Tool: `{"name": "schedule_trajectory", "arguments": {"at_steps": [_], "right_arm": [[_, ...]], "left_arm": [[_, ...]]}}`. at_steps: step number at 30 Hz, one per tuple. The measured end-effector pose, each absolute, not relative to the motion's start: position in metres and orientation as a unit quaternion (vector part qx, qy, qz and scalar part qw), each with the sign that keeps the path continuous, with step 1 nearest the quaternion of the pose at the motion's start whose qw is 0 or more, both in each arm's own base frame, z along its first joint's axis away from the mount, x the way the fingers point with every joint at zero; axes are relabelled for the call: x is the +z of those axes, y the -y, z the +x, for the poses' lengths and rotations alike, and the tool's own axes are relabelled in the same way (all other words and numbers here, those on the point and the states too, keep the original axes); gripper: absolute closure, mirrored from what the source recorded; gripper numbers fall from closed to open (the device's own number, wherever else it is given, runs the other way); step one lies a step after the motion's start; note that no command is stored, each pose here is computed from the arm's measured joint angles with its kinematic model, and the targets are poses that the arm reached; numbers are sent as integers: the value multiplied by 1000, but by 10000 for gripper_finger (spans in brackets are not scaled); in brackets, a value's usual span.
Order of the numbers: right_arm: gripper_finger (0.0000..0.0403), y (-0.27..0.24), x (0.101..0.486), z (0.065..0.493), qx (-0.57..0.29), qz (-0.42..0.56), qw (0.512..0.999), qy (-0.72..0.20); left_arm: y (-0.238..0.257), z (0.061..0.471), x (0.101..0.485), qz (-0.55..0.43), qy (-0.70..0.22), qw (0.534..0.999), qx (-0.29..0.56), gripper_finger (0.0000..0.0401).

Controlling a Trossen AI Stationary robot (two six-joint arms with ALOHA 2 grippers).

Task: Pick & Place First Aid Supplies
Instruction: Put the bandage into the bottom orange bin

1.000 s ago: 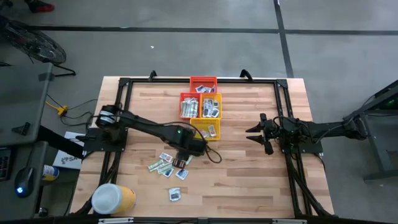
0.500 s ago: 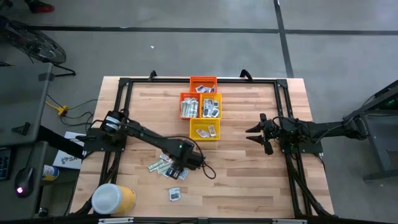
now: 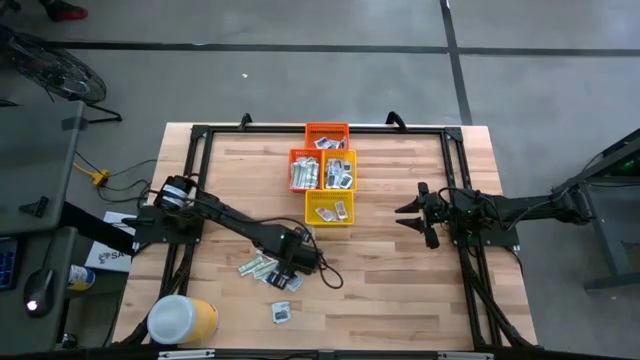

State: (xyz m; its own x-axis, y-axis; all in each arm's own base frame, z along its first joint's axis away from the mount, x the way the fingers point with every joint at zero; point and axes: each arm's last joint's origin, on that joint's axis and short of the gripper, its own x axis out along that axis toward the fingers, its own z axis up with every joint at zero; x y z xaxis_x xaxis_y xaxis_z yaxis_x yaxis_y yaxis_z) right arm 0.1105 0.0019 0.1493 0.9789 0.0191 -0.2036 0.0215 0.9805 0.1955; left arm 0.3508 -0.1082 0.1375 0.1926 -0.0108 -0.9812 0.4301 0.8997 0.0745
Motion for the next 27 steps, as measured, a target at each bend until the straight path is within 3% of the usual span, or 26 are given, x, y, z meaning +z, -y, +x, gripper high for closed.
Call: {"name": "schedule_trajectory", "arguments": {"at_steps": [11, 20, 27], "right_arm": [[263, -2, 149, 111, 0, 99, 990, -103], [263, -2, 149, 111, -1, 99, 990, -103], [263, -2, 149, 111, -1, 99, 990, -103]], "left_arm": [[108, 348, 130, 166, -618, 754, -146, 392], [105, 348, 158, 135, -641, 752, -80, 400], [101, 344, 219, 103, -615, 782, -14, 400]]}}
